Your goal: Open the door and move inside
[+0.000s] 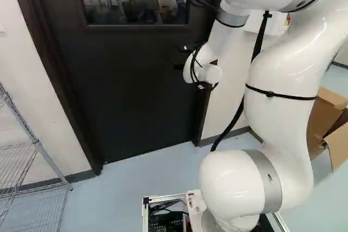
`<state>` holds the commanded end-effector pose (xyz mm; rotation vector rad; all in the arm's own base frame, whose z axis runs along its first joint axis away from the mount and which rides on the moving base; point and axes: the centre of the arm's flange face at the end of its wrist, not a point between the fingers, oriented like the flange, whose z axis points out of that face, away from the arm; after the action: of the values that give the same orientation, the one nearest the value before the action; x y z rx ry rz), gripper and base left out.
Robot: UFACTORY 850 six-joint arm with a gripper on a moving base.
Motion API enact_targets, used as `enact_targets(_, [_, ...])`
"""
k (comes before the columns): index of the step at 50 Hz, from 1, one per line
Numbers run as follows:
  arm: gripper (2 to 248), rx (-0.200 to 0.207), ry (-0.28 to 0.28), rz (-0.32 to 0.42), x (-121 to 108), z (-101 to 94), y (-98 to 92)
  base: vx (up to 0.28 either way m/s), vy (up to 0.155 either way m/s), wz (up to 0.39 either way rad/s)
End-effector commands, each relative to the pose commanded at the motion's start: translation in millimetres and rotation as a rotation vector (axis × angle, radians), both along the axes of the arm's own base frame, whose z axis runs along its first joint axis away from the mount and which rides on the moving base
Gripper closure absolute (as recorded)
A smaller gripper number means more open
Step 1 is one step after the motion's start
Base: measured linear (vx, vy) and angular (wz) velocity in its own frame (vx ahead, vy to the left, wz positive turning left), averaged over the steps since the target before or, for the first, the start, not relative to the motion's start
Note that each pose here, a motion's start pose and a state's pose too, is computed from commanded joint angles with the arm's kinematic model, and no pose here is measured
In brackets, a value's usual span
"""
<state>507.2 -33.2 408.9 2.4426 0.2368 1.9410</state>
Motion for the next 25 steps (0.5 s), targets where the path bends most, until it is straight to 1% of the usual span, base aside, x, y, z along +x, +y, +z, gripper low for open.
enact_targets(13, [3,0.003,0.027,-0.001,1,-13.6,-0.8,0.0,0.0,0.0])
enact_targets(25, [3,0.003,0.031,-0.001,2,-16.2,-0.9,0.0,0.0,0.0])
